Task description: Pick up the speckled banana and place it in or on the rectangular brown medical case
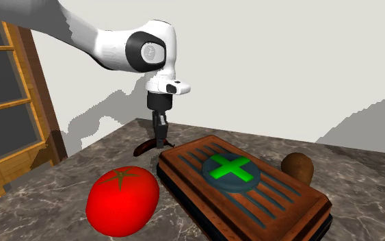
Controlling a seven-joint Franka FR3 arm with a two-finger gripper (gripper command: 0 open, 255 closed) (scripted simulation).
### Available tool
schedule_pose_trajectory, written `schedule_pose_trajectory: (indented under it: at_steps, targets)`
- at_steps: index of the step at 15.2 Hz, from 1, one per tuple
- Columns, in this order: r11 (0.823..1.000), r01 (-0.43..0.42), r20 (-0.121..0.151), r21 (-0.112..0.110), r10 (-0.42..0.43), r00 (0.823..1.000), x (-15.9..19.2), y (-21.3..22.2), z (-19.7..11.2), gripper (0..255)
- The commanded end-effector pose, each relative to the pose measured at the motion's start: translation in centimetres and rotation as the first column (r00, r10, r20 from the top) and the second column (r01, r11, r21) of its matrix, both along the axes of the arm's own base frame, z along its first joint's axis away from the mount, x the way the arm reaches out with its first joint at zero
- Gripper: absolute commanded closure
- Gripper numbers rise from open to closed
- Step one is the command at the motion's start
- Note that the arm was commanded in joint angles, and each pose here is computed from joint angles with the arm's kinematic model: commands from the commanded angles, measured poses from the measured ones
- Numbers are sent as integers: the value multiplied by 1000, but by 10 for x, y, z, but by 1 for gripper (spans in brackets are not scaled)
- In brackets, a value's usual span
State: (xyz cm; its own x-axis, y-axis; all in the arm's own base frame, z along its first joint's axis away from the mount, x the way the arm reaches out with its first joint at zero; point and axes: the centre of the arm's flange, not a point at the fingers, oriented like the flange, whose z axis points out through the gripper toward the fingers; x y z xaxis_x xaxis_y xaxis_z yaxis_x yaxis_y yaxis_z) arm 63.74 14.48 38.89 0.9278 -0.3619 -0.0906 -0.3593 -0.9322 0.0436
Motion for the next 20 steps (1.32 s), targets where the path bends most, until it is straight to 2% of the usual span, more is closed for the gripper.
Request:
schedule_pose_trajectory:
  at_steps: [1, 7, 20]
  targets:
    - [1000, 0, 0, 0, 0, 1000, 0, 0, 0, 255]
    - [1000, 0, 0, 0, 0, 1000, 0, 0, 0, 255]
    - [1000, 0, 0, 0, 0, 1000, 0, 0, 69, 255]
